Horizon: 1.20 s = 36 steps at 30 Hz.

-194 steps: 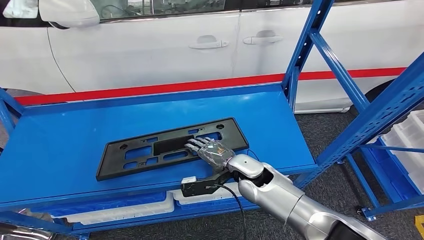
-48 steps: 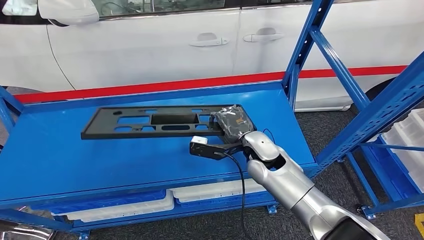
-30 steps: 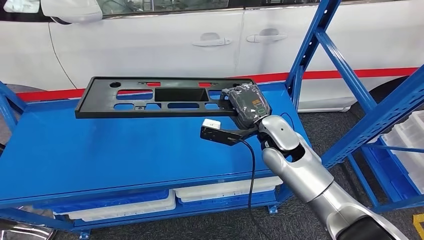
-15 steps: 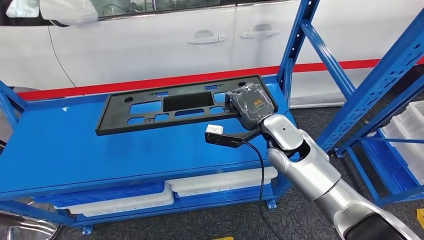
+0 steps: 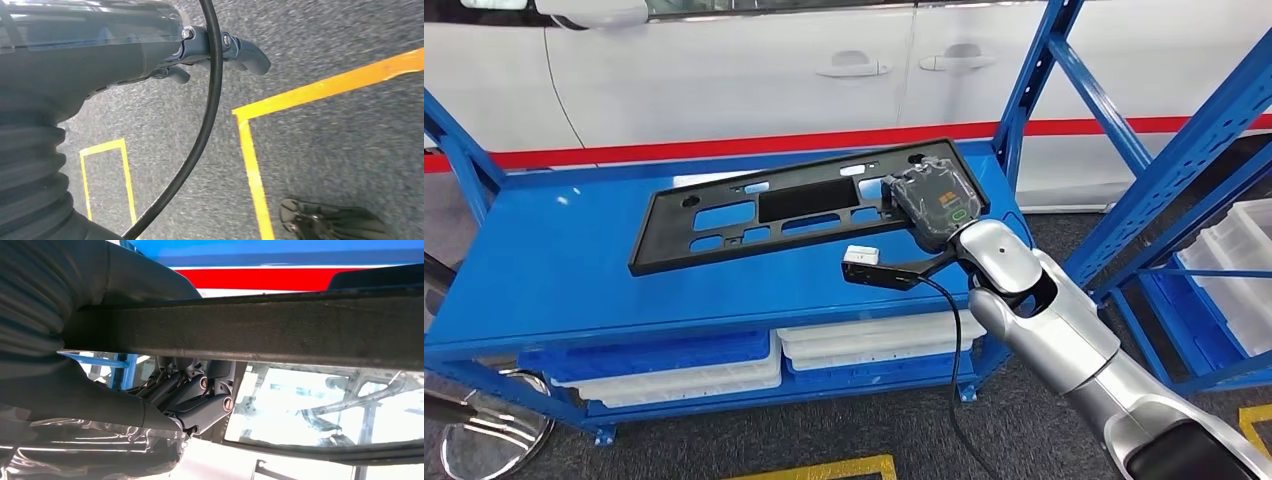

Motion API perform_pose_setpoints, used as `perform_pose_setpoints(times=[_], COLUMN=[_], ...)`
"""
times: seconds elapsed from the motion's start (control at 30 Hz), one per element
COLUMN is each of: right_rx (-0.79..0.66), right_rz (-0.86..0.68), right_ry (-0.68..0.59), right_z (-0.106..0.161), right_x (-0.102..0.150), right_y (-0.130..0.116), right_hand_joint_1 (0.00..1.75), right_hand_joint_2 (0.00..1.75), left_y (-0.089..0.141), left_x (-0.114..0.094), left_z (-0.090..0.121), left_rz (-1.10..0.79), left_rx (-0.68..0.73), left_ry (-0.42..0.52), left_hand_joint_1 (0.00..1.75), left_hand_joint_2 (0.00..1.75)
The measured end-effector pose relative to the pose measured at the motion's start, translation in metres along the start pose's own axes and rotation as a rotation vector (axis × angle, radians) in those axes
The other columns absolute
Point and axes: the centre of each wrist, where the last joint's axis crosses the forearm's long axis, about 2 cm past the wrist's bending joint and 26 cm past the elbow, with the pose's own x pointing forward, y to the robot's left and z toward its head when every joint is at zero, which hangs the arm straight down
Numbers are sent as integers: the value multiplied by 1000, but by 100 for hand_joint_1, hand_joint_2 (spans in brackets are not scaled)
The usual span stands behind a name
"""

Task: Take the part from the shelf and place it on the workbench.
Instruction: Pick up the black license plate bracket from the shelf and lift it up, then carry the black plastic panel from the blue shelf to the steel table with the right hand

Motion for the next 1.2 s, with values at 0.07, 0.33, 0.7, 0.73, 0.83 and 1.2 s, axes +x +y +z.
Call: perform_pose_setpoints(times=[0.07,0.33,0.7,0.73,0.83,1.2], right_rx=[2,-9,9,8,-5,17], right_rz=[5,12,12,14,18,21], right_ry=[2,10,24,25,33,51], right_z=[2,7,17,18,20,35], right_x=[-3,-9,-14,-16,-20,-33], right_y=[0,-2,7,6,4,11], right_hand_joint_1=[175,175,175,175,175,175], right_hand_joint_2=[175,175,175,175,175,175], left_y=[0,-2,-1,-1,0,-1], left_x=[0,0,-2,-1,-1,-1], left_z=[0,0,0,0,0,0], left_rz=[-1,-5,0,2,9,16], left_rx=[0,-3,-1,0,1,0], left_ry=[3,8,19,18,21,31], left_hand_joint_1=[0,0,0,0,0,0], left_hand_joint_2=[175,175,175,175,175,175])
